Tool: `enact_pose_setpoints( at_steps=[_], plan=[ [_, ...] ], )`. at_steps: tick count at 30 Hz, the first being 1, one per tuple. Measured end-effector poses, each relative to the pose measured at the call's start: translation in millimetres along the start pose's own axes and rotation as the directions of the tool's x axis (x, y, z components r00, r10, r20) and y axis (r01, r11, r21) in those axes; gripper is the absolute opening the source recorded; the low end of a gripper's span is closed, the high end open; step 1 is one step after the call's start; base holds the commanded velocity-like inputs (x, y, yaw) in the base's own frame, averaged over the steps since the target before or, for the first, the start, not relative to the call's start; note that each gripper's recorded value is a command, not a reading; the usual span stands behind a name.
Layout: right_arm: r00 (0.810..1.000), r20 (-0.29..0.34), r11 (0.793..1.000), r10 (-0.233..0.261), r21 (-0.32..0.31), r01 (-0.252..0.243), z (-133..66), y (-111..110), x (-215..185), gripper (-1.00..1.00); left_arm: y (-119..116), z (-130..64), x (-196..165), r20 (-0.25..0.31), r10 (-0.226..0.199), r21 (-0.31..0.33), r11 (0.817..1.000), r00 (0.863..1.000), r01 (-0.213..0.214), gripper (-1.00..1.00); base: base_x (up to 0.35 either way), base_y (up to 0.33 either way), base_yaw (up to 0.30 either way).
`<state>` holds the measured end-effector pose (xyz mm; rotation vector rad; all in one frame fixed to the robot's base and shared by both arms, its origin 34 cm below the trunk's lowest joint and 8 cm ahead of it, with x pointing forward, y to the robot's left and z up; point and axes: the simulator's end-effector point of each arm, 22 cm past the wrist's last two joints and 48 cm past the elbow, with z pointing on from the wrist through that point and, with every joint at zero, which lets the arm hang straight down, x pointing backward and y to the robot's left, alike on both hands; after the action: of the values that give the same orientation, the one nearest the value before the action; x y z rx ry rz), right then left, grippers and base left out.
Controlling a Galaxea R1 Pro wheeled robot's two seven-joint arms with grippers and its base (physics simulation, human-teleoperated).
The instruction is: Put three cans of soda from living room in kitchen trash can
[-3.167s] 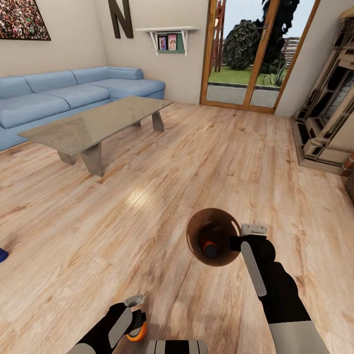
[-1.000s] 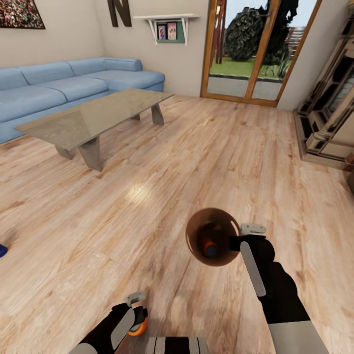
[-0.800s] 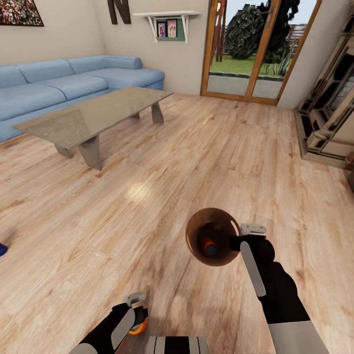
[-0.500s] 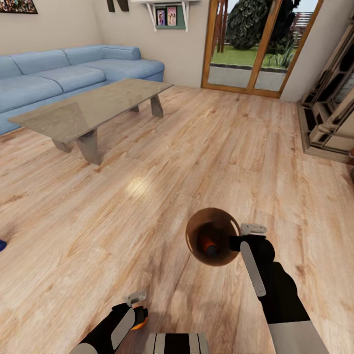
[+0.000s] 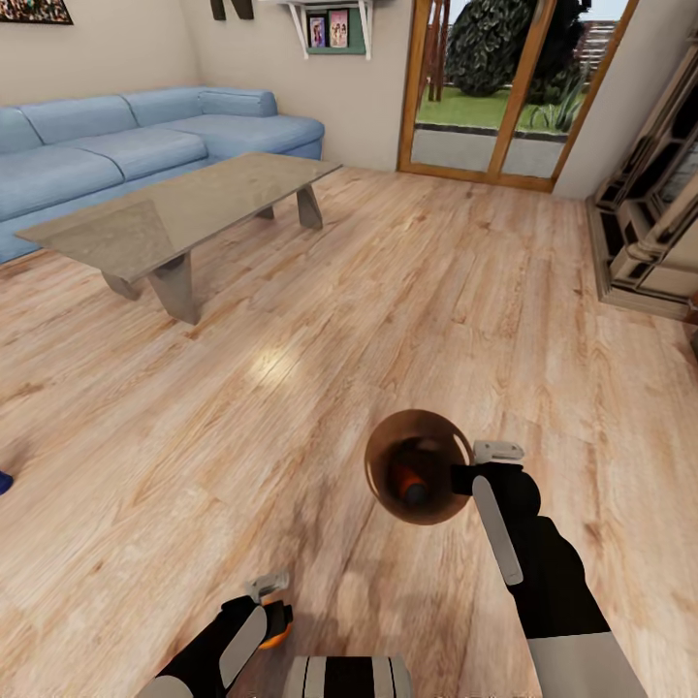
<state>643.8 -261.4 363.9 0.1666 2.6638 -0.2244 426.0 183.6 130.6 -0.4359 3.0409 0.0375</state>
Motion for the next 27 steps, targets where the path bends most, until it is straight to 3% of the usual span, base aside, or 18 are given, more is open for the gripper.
enact_pose_setpoints(
  at_steps=[6, 27],
  plan=[
    [1.0, -0.024, 1.0, -0.005, 0.003, 0.005, 11.1, 1.0, 9.6, -1.0, 1.4, 8.2, 9.4, -0.023, 0.001, -0.004, 1.0, 1.0, -0.001, 1.0, 0.0, 0.0, 0.0],
    [1.0, -0.023, 1.0, -0.005, 0.002, 0.005, 10.9, 1.4, 9.5, -1.0, -1.6, 7.8, 6.3, -0.014, -0.002, 0.007, 1.0, 1.0, 0.002, 1.0, 0.0, 0.0, 0.0]
  ],
)
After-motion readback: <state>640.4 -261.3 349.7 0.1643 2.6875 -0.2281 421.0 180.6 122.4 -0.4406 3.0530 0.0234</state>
